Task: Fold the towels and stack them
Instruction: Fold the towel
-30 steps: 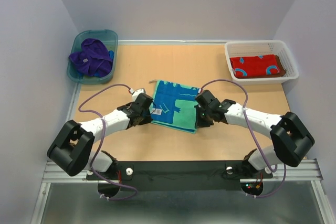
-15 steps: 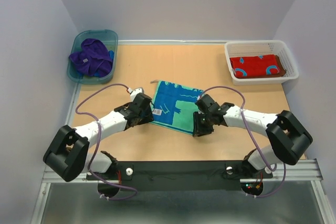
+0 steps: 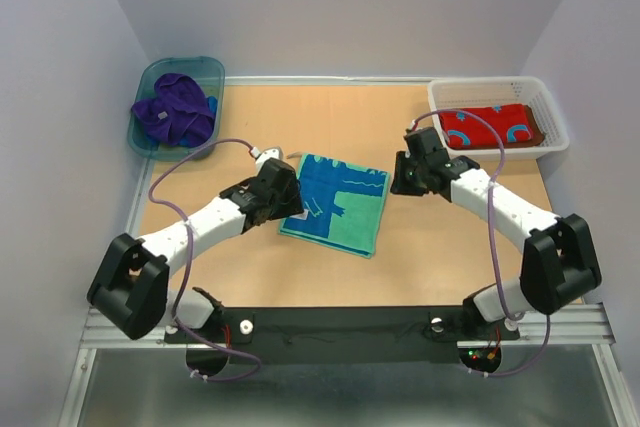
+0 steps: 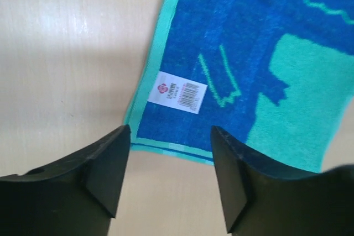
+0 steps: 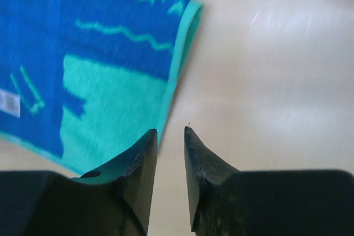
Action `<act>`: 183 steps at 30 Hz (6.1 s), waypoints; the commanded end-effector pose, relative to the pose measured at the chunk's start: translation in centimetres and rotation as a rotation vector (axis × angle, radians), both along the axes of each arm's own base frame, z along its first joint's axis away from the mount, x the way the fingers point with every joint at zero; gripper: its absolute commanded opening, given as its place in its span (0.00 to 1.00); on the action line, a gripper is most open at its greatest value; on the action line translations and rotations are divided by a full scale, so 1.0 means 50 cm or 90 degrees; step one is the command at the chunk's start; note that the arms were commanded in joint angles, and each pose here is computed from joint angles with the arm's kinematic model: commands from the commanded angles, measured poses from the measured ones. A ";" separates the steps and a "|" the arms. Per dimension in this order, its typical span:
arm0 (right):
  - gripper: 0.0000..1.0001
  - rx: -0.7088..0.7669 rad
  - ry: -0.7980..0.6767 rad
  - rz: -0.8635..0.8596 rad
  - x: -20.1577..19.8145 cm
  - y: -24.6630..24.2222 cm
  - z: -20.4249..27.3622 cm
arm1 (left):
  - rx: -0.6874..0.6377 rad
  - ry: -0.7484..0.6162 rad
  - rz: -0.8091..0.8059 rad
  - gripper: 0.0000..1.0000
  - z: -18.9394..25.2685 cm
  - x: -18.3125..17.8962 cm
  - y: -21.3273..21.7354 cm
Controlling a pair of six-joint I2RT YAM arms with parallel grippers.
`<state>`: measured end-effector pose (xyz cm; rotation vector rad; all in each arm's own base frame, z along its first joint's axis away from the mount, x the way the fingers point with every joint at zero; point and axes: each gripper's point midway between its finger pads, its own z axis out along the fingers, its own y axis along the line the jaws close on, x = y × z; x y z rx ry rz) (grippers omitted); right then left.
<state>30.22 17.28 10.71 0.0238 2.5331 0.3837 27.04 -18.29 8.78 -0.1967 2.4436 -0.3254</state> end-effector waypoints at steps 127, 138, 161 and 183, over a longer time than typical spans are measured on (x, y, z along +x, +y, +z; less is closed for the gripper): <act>0.37 0.063 -0.006 0.382 0.239 0.043 -0.215 | 0.108 0.080 -0.338 0.49 -0.147 0.247 0.035; 0.31 0.035 0.020 0.385 0.235 0.034 -0.252 | 0.111 0.090 -0.339 0.45 -0.158 0.243 0.039; 0.00 -0.034 0.041 0.373 0.230 -0.005 -0.284 | 0.071 0.110 -0.331 0.42 -0.163 0.203 0.063; 0.00 -0.038 -0.020 0.353 0.284 0.005 -0.213 | 0.110 0.094 -0.329 0.00 -0.158 0.255 0.070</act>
